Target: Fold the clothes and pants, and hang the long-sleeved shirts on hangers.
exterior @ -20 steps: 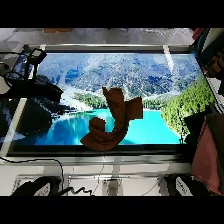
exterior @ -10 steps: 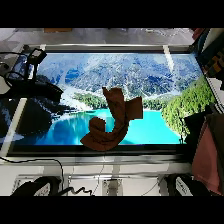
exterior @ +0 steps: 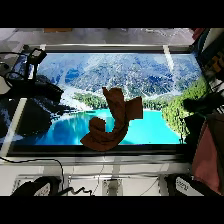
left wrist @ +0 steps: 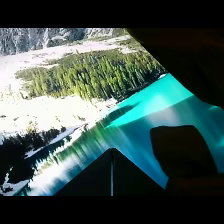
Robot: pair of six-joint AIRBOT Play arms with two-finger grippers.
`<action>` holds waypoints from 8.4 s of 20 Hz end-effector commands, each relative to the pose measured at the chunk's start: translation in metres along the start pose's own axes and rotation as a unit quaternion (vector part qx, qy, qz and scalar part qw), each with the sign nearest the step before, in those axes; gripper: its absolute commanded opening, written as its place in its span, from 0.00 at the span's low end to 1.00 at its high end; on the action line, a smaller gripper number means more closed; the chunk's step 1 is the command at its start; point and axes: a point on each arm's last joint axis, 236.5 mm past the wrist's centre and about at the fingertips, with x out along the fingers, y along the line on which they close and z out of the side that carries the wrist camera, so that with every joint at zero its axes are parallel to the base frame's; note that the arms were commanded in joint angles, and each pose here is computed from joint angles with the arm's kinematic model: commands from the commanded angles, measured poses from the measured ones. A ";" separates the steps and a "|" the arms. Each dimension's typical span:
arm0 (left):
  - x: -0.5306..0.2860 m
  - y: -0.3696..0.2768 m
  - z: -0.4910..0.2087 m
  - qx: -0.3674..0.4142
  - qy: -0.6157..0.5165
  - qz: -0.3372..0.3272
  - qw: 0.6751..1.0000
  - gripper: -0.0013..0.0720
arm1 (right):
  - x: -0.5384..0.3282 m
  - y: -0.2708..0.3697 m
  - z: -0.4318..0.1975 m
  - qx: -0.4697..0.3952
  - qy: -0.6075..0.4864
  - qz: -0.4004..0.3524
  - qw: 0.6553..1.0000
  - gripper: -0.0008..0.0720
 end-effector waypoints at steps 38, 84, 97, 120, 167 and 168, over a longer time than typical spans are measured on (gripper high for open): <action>0.131 -0.083 -0.262 -0.151 0.446 -0.275 0.838 0.69 | 0.183 0.139 0.026 0.186 -0.022 0.197 0.962 0.09; -0.335 0.038 0.098 -0.043 -0.396 0.289 0.871 0.04 | -0.402 0.184 0.016 -0.173 -0.586 0.017 0.791 0.03; 0.044 0.163 0.034 -0.157 -0.194 0.167 0.954 0.04 | -0.007 0.118 0.241 -0.052 -0.341 0.028 0.938 0.03; -0.001 0.190 -0.159 -0.275 0.070 0.120 0.951 0.96 | 0.070 0.068 -0.081 0.038 0.234 0.277 0.931 0.14; 0.134 0.119 -0.199 -0.423 0.064 0.002 0.904 0.04 | 0.054 0.111 -0.013 -0.068 -0.095 0.075 0.990 0.03; 0.123 0.127 -0.177 -0.399 0.043 0.004 0.916 0.04 | 0.046 0.114 -0.005 -0.074 -0.103 0.076 0.989 0.03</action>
